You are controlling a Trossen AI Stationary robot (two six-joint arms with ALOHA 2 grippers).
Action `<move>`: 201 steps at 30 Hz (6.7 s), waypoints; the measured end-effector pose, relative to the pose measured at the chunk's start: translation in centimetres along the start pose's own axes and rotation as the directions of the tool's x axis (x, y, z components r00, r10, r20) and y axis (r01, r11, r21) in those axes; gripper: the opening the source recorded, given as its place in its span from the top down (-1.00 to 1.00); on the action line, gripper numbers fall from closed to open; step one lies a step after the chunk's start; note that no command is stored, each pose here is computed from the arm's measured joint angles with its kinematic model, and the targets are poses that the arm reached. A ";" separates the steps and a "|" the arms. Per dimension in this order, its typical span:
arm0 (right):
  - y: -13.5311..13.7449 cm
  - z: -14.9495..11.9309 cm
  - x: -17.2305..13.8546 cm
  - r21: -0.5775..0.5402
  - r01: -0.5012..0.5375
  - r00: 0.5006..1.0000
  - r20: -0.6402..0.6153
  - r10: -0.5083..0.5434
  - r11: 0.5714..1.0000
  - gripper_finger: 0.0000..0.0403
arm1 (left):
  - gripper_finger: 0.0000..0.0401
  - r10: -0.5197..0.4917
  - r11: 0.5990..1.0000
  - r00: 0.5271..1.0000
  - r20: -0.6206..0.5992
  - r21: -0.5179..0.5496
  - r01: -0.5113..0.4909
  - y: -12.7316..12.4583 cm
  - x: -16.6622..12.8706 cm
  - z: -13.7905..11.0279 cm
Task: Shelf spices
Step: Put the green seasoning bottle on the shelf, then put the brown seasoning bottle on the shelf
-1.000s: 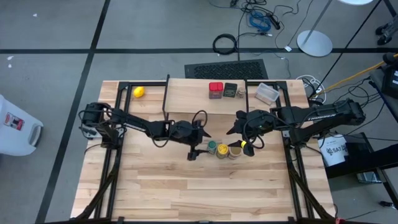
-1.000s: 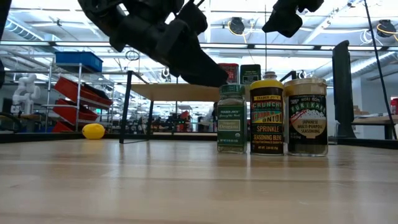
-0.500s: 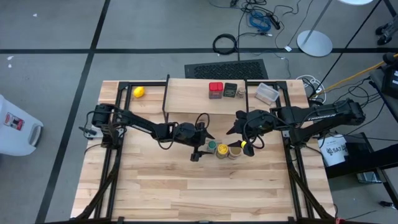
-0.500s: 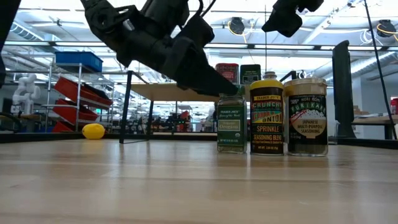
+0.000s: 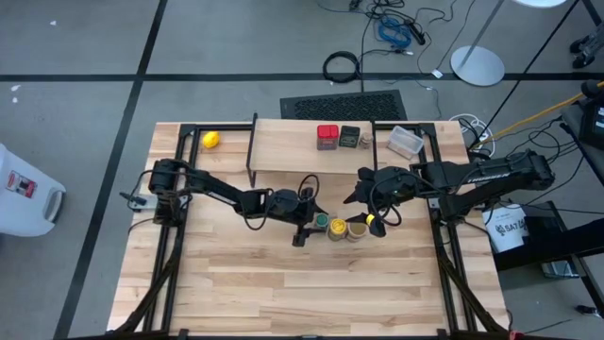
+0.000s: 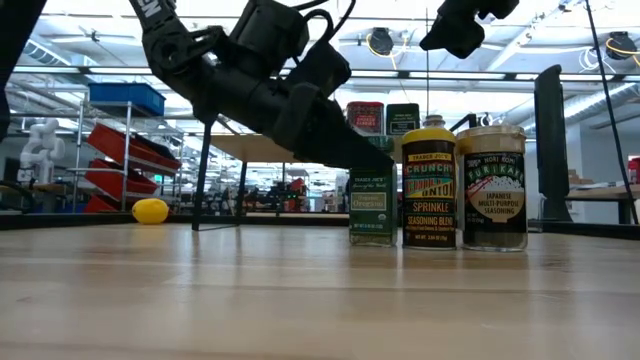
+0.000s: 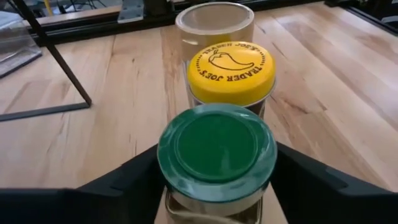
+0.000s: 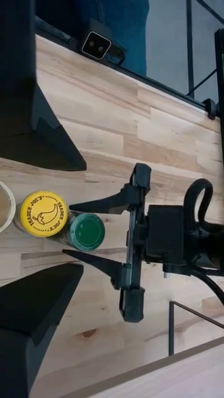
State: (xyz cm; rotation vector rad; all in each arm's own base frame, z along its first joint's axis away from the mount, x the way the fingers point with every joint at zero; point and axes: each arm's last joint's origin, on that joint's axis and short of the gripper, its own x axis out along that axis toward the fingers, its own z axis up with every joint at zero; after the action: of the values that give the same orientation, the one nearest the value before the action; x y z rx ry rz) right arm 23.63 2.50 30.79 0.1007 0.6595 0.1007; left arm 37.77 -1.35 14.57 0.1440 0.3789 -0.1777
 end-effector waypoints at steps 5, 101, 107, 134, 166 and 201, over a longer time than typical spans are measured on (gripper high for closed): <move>0.0 0.0 0.0 0.000 0.000 1.000 -0.001 0.000 1.000 -0.20 | -0.07 0.027 1.000 1.000 0.001 0.001 -0.027 0.1 -0.4 0.5; -0.1 -0.1 0.0 -0.007 0.026 1.000 -0.009 -0.026 1.000 -0.20 | -0.30 0.316 0.949 0.943 0.107 -0.035 -0.314 19.4 -16.4 9.9; -0.1 -0.3 0.0 -0.007 0.028 0.999 -0.025 -0.028 1.000 -0.20 | -0.30 0.410 0.911 0.912 0.016 -0.050 -0.408 18.0 -18.6 10.9; -0.2 -0.4 1.8 -0.010 0.033 0.997 -0.067 -0.033 0.999 -0.20 | 0.52 0.361 0.925 0.903 -0.234 -0.036 -0.379 16.7 -13.6 4.6; -0.1 -0.8 1.4 0.044 0.027 0.995 -0.097 -0.022 0.999 -0.20 | 0.57 0.462 0.886 0.859 -0.222 0.070 -0.458 16.9 -14.2 5.3; 4.0 -5.2 5.6 0.183 0.296 0.876 -0.444 -0.190 0.938 -0.90 | 0.57 0.113 0.993 0.950 -0.292 -0.008 -0.120 -1.2 -14.0 10.7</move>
State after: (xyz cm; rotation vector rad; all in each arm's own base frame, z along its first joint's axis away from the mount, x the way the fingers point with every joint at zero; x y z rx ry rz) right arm 24.58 7.46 23.78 0.2378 1.1125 -0.2143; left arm 28.54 -2.32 29.63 0.1673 0.6647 -0.0338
